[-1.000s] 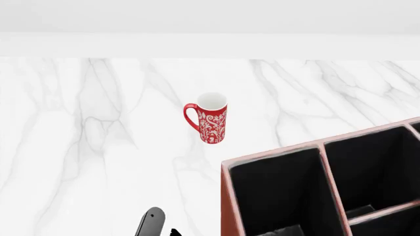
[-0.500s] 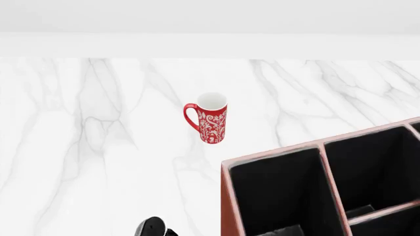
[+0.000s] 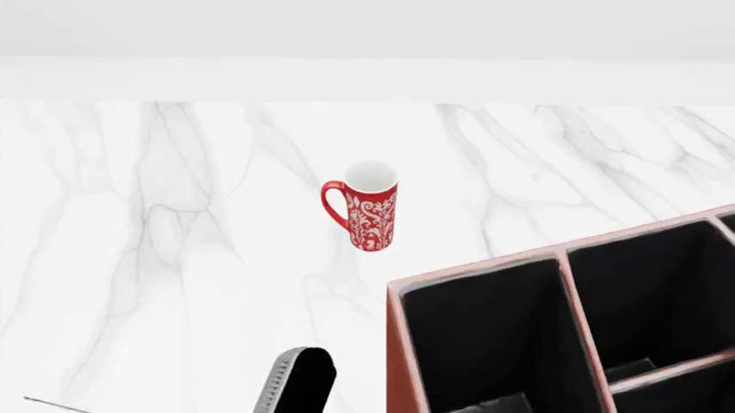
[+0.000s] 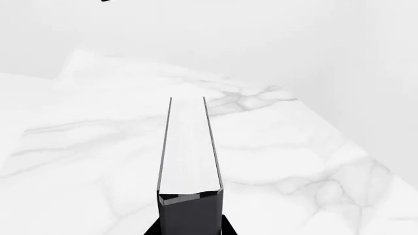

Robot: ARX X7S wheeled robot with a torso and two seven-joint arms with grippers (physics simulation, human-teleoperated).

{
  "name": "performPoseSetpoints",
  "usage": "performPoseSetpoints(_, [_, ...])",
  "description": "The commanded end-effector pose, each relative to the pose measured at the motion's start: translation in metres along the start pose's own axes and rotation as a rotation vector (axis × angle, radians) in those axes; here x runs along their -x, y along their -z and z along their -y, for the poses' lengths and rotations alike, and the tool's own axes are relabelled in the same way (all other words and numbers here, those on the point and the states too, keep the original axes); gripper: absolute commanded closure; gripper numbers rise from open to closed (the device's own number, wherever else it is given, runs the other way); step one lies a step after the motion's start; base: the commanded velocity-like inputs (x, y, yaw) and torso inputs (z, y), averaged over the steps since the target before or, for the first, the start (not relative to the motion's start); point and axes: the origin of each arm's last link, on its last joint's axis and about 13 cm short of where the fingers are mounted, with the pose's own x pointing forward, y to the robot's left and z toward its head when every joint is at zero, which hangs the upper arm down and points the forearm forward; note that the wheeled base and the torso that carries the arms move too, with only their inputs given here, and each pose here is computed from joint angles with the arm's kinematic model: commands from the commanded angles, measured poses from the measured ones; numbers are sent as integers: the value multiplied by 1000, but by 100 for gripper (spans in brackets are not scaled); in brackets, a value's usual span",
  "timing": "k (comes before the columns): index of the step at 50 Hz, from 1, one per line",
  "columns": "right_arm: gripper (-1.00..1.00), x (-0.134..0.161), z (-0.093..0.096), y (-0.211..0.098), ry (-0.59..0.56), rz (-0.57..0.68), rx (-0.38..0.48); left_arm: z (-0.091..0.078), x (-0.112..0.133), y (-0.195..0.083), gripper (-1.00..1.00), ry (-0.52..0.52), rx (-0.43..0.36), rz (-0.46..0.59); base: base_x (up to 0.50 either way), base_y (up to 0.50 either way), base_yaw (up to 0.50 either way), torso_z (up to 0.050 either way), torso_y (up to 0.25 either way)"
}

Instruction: Pick up the book and place it in the left compartment of the caddy.

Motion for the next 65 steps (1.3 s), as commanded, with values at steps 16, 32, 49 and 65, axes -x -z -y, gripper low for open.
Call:
performPoseSetpoints(16, [100,19,16,-27,228,161,-40,0,0,0,-100,1,3,4,0,0,0,0,1])
performPoseSetpoints(32, [100,23,26,-32,361,210,-131,0,0,0,-100,2,2,6,0,0,0,0,1])
performPoseSetpoints(49, [100,27,21,-57,405,273,-111,0,1,0,-100,0,6,8,0,0,0,0,1])
performPoseSetpoints(65, [100,33,25,-72,440,326,-111,0,1,0,-100,-1,4,10,0,0,0,0,1])
